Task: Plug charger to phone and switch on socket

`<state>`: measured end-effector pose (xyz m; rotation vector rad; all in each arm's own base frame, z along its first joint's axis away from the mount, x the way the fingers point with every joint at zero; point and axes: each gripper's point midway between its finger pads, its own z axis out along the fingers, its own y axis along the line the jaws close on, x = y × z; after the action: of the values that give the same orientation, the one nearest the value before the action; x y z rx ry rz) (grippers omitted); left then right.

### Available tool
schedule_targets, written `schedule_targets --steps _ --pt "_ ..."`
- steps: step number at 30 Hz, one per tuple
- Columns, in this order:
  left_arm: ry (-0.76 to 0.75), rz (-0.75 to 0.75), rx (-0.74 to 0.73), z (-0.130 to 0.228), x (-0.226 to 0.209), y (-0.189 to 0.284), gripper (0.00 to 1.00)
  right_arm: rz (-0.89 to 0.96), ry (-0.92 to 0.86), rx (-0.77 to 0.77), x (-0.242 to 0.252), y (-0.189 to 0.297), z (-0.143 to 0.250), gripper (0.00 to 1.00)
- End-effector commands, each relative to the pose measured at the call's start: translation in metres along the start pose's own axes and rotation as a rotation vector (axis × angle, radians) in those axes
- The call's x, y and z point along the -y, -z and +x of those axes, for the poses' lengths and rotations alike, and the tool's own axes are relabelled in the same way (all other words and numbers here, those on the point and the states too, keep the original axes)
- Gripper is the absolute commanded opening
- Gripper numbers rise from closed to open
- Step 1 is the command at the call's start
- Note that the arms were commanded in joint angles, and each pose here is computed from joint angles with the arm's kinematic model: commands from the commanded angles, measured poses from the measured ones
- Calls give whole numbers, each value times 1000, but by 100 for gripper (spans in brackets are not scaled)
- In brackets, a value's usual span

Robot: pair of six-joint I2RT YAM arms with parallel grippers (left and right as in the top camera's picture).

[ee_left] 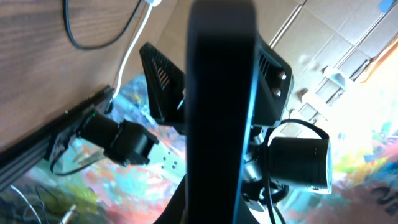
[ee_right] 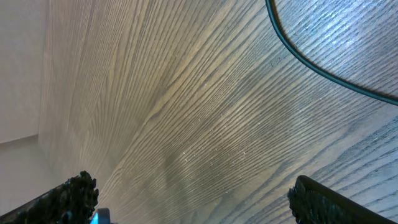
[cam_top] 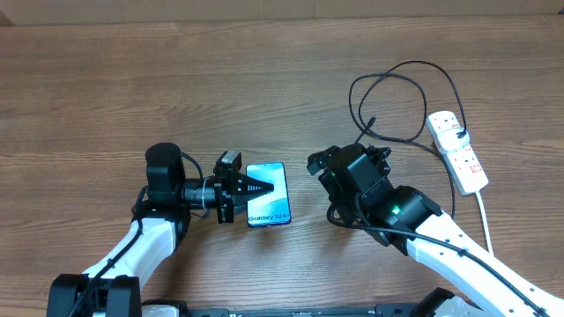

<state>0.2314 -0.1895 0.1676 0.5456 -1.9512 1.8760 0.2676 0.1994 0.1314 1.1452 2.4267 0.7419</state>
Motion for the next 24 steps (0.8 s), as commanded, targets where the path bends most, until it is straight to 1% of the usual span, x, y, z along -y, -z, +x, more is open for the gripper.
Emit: schedule_targets --steps 1,7,12,18,24 --pt "38 -5 -81 14 6 1 4 -21 3 17 -7 4 -3 100" --pt "44 -6 -87 15 6 2 4 -21 3 17 -7 4 -3 100" --pt "45 -3 -61 10 6 1 4 -21 3 17 -7 4 -3 100" --pt "45 -5 -79 14 6 1 4 -21 3 17 -7 4 -3 100" --pt "45 -1 -47 8 6 1 4 -21 3 17 -7 4 -3 100"
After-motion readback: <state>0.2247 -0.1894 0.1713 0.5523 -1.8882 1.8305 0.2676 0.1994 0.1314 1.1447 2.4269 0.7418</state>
